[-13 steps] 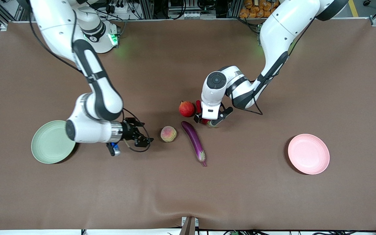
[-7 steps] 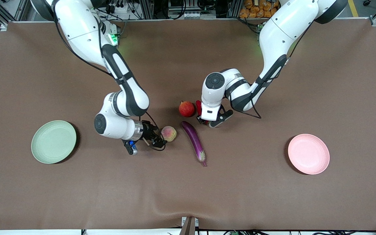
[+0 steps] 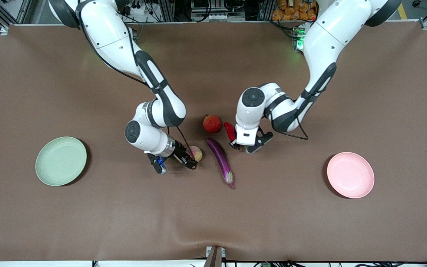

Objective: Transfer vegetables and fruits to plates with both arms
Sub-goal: 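Carry the peach to the green plate while the left gripper carries the chili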

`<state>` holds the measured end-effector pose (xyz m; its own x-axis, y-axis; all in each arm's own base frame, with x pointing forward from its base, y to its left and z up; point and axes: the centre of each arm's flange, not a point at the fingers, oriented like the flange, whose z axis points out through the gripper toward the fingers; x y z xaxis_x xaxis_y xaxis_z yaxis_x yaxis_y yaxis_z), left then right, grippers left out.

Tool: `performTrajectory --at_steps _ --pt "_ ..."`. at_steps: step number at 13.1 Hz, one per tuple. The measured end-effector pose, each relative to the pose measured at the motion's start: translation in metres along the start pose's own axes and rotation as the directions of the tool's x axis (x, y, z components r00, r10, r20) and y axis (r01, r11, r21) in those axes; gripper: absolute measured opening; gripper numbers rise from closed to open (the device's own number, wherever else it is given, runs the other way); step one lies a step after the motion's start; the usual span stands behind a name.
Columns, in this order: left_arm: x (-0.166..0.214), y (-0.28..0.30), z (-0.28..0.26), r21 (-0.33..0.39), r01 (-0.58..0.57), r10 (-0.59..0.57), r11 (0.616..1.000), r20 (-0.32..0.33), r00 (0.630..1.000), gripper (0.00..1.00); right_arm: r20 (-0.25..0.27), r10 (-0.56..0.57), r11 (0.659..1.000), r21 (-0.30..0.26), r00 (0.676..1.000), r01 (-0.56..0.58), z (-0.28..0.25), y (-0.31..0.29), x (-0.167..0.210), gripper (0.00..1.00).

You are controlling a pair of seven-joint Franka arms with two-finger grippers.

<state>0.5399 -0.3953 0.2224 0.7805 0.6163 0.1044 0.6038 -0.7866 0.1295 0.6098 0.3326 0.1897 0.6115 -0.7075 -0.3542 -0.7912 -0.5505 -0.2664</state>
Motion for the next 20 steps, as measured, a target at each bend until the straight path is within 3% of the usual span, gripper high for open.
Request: performTrajectory --at_steps 2,4,6,8,10,12,14,16,18,20 --pt "0.055 -0.012 -0.024 0.002 -0.02 0.02 1.0 -0.044 0.999 0.35 0.077 0.017 0.999 -0.038 0.997 -0.015 -0.053 -0.002 0.027 0.76" --pt "0.114 -0.036 -0.044 0.049 -0.05 0.054 0.998 -0.07 0.996 0.35 0.158 -0.037 0.995 -0.091 0.987 0.052 -0.134 0.012 0.071 0.76" --pt "0.172 -0.07 -0.055 0.087 -0.081 0.086 0.993 -0.057 0.995 0.35 0.181 -0.127 0.974 -0.164 0.975 0.158 -0.21 0.048 0.122 0.76" --pt "0.225 -0.108 -0.061 0.107 -0.138 0.142 0.985 -0.031 0.989 0.35 0.155 -0.262 0.92 -0.257 0.952 0.295 -0.259 0.093 0.178 0.76" --pt "0.271 -0.147 -0.063 0.12 -0.184 0.187 0.976 -0.022 0.982 0.35 0.171 -0.403 0.856 -0.277 0.899 0.436 -0.284 0.139 0.233 0.76" --pt "0.314 -0.182 -0.062 0.123 -0.231 0.234 0.965 -0.015 0.972 0.35 0.17 -0.542 0.775 -0.278 0.823 0.567 -0.294 0.183 0.288 0.76" --pt "0.35 -0.208 -0.054 0.112 -0.301 0.303 0.947 0.002 0.953 0.35 0.133 -0.644 0.684 -0.34 0.753 0.645 -0.29 0.211 0.332 0.76" --pt "0.378 -0.229 -0.037 0.103 -0.368 0.367 0.924 0.022 0.93 0.35 0.124 -0.721 0.605 -0.368 0.682 0.707 -0.275 0.234 0.364 0.76" --pt "0.396 -0.251 -0.017 0.116 -0.424 0.421 0.898 0.047 0.906 0.35 0.145 -0.745 0.57 -0.368 0.651 0.734 -0.267 0.254 0.381 0.77" --pt "0.41 -0.27 -0.008 0.13 -0.482 0.477 0.867 0.063 0.876 0.35 0.165 -0.748 0.562 -0.356 0.642 0.746 -0.268 0.253 0.379 0.94"
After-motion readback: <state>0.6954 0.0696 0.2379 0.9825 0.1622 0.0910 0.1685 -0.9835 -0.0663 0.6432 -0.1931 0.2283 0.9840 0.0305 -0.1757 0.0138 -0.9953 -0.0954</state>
